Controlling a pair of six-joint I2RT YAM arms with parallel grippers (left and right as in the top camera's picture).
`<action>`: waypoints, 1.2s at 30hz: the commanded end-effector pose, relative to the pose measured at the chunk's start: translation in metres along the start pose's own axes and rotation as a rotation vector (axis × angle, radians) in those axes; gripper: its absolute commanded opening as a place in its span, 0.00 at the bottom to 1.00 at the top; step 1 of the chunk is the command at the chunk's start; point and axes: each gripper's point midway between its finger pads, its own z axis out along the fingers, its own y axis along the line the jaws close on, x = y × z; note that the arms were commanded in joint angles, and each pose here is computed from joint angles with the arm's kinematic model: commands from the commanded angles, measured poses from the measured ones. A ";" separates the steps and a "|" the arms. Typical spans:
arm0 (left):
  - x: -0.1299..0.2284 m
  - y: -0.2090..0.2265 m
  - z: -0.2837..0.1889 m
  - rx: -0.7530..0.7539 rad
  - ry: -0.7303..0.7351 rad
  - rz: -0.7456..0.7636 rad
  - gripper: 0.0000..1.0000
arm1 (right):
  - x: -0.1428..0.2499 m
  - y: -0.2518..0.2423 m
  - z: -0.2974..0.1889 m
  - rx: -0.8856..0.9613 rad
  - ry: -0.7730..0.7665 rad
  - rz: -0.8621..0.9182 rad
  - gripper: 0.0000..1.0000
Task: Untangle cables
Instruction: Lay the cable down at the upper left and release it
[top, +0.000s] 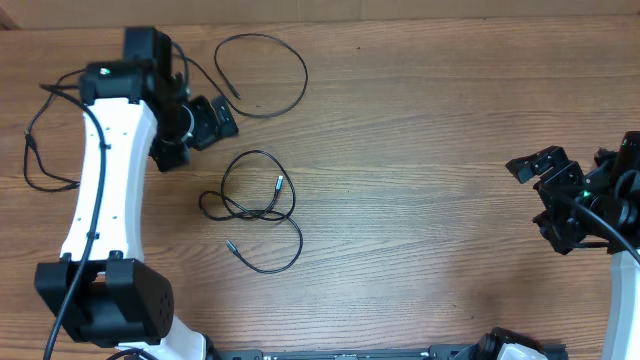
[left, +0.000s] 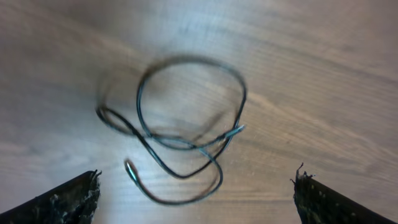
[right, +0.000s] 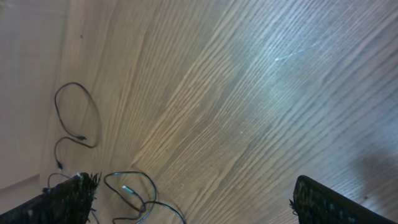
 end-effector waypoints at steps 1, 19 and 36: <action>0.028 0.016 0.033 -0.077 0.100 -0.173 1.00 | -0.004 -0.010 -0.001 0.048 -0.030 -0.030 1.00; 0.055 0.063 0.152 -0.223 -0.020 -0.255 0.05 | -0.006 -0.010 -0.001 0.056 -0.038 -0.104 1.00; -0.001 0.143 -0.129 -0.459 -0.424 -0.234 0.04 | -0.010 -0.007 0.000 0.044 -0.054 -0.111 1.00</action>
